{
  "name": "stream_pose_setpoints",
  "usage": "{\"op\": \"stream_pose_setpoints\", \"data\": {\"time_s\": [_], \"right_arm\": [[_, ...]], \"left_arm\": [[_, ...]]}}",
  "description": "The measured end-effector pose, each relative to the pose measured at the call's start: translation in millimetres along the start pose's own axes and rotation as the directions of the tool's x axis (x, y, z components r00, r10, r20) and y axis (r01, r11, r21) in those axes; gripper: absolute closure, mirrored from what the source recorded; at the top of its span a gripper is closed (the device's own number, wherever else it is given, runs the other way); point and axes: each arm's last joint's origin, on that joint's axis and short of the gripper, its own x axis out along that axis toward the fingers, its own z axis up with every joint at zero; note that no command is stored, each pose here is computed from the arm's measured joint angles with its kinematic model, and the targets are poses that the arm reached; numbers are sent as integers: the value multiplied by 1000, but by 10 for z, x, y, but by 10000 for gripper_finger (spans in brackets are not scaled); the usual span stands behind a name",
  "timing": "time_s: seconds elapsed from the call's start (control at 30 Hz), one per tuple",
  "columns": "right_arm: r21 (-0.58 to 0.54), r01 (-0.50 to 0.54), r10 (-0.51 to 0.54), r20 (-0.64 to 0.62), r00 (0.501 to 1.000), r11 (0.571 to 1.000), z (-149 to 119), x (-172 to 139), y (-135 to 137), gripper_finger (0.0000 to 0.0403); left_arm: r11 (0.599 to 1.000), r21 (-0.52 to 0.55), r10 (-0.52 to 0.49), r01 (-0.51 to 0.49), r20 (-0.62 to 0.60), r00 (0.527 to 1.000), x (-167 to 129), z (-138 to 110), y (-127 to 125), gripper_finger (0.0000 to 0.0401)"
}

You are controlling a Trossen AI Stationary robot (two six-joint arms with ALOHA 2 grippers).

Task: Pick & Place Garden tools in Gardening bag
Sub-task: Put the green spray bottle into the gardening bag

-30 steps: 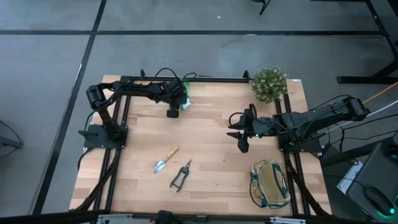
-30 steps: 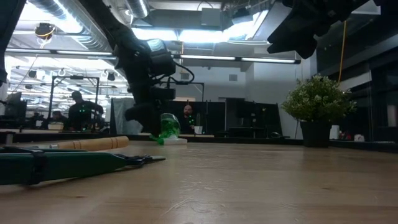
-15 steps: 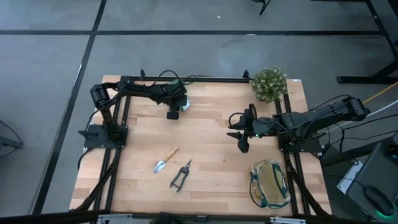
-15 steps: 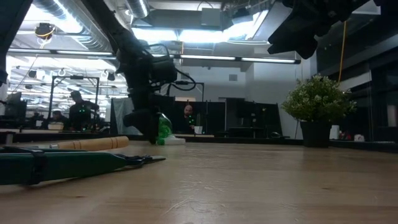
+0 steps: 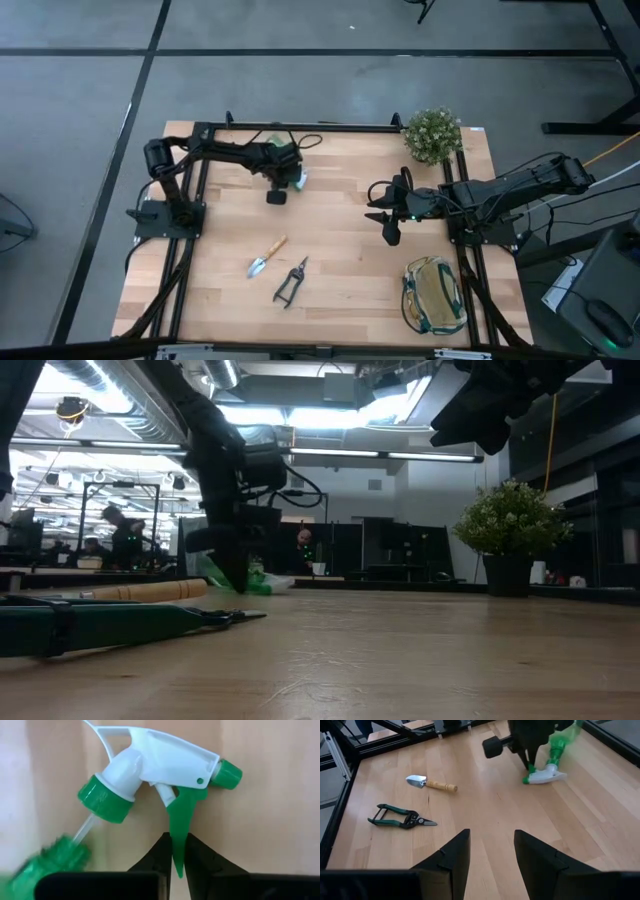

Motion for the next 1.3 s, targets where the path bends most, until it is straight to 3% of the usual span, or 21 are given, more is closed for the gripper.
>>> {"op": "stream_pose_setpoints", "data": {"time_s": [0.23, 0.47, 0.7, 0.97, 1.13, 1.3], "right_arm": [[0, 0, 0, 0, 1000, 1000, 0, 0, 0, 247], [0, -5, 5, -2, 1000, 1000, 0, 0, 1, 247], [1, -24, 24, -10, 1000, 1000, -2, 0, 7, 247], [0, -24, 24, -10, 1000, 1000, -3, 0, 7, 247], [0, -24, 24, -10, 1000, 1000, -3, 0, 7, 247], [0, -24, 24, -10, 1000, 1000, -2, 0, 7, 247]], "left_arm": [[998, 65, -21, 20, 16, 1000, -14, 128, -273, 377], [993, -110, 31, -32, -6, 999, -47, 111, -249, 342], [992, -113, 55, -53, 15, 998, -201, 108, -237, 291], [989, -86, 124, -117, 75, 989, -661, 49, -215, 236], [973, -30, 231, -230, 35, 972, -982, -120, -152, 217], [957, -82, 275, -278, -48, 960, -1140, -335, -5, 203]]}}
